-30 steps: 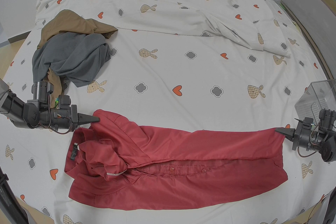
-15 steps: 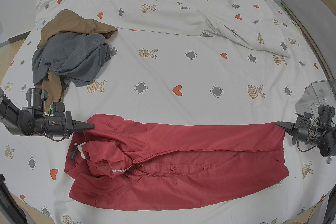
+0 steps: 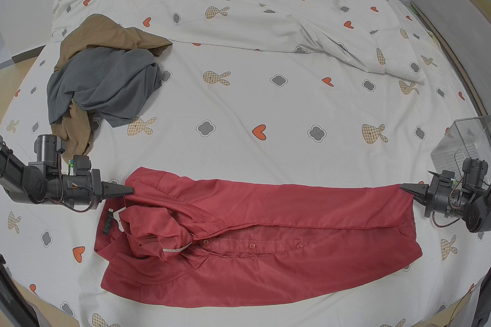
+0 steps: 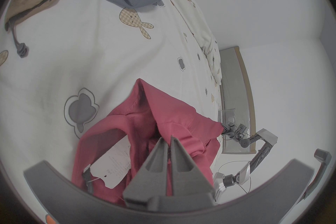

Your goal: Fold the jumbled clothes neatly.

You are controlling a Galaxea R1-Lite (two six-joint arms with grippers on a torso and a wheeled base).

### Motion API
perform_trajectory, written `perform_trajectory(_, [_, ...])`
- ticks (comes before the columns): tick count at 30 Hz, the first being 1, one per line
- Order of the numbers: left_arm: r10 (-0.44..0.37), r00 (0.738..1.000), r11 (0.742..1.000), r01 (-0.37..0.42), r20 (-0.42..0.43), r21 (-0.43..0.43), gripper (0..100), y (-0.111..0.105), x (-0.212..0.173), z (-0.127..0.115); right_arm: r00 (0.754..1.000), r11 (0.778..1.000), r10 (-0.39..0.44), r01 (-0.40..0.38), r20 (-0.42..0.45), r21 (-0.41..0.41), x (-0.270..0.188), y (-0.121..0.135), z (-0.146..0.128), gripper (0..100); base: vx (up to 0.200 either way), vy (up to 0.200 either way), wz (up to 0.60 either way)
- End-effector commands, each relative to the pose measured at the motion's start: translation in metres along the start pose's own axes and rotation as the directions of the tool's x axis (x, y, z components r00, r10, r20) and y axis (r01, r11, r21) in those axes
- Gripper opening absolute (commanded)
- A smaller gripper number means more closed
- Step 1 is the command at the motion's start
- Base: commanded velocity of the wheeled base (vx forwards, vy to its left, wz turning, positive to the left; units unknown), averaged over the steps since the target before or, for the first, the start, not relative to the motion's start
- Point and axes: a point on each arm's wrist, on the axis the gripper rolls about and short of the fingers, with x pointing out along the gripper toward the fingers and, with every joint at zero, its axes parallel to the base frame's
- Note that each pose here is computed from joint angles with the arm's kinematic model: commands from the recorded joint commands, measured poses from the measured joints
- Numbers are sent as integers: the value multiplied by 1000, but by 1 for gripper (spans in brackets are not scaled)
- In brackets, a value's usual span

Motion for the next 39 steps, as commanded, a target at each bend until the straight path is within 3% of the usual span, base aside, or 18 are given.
perform_trajectory(1, [-2,1000,1000,2,10,13,0,-5,-3,2,1000,1000,3,-3,0,-5,-1,2,-1,100,0,0,0])
perform_trajectory(3, [-1,1000,1000,1,8,17,0,-8,-5,-1,1000,1000,6,-6,6,-14,-3,5,-1,100,0,0,0])
perform_trajectory(4, [-1,1000,1000,1,8,17,100,-8,-5,-1,1000,1000,6,-6,6,-14,-3,5,-1,100,0,0,0])
perform_trajectory(12, [31,999,997,-33,20,69,100,-11,-14,-9,999,998,16,-14,40,-60,-33,30,-21,100,0,0,0])
perform_trajectory(15, [150,986,983,-157,69,101,100,-17,-27,-15,998,994,25,-18,61,-111,-52,45,-39,100,0,0,0])
perform_trajectory(17, [178,979,973,-190,97,134,100,-29,-34,-17,997,990,40,-31,63,-135,-57,54,-46,100,0,0,0])
perform_trajectory(24, [74,993,969,-93,89,229,100,-86,-31,-27,994,982,94,-103,-61,-160,-41,71,-66,100,0,0,0])
perform_trajectory(27, [43,996,970,-60,75,236,100,-97,-27,-29,992,980,99,-111,-82,-165,-36,72,-68,100,0,0,0])
perform_trajectory(32, [9,1000,968,-12,15,249,100,-103,-10,-33,980,987,86,-108,-177,-123,-14,64,-77,100,0,0,0])
perform_trajectory(39, [-1,997,975,18,-77,221,100,-90,21,-39,974,999,-18,11,-226,-32,8,35,-84,100,0,0,0])
